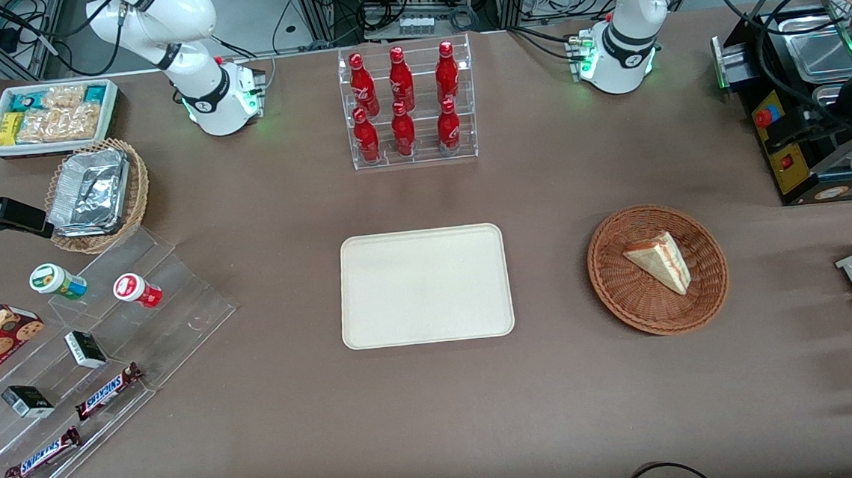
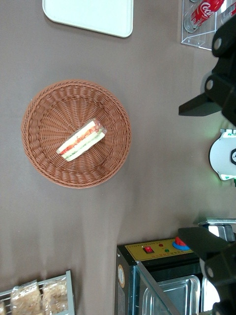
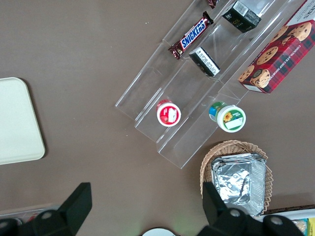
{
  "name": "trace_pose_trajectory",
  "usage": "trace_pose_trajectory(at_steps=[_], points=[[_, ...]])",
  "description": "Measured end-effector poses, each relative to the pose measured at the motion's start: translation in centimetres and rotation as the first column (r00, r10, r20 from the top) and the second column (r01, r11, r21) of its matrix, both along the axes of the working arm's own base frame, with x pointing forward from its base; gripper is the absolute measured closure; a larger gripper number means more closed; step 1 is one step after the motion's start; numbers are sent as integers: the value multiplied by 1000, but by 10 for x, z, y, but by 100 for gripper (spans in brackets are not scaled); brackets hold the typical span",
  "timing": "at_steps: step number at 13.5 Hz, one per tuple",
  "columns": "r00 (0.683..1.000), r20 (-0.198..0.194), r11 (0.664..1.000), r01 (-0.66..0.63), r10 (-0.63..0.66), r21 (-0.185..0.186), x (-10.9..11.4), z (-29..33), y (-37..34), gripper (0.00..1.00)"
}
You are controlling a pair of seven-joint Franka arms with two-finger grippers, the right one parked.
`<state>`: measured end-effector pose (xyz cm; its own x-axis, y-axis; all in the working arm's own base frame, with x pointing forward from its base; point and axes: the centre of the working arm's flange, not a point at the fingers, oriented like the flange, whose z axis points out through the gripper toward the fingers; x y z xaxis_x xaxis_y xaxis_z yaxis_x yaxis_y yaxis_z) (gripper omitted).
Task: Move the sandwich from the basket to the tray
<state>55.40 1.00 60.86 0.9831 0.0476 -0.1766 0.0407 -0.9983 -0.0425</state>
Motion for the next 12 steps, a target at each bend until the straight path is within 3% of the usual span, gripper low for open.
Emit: trace_pose_trajectory(at_steps=[3, 6, 12], points=[[999, 3, 999, -41, 41, 7, 22, -60, 16, 0], [986, 50, 987, -161, 160, 19, 25, -132, 17, 0], [895, 138, 903, -429, 424, 8, 8, -226, -23, 0]])
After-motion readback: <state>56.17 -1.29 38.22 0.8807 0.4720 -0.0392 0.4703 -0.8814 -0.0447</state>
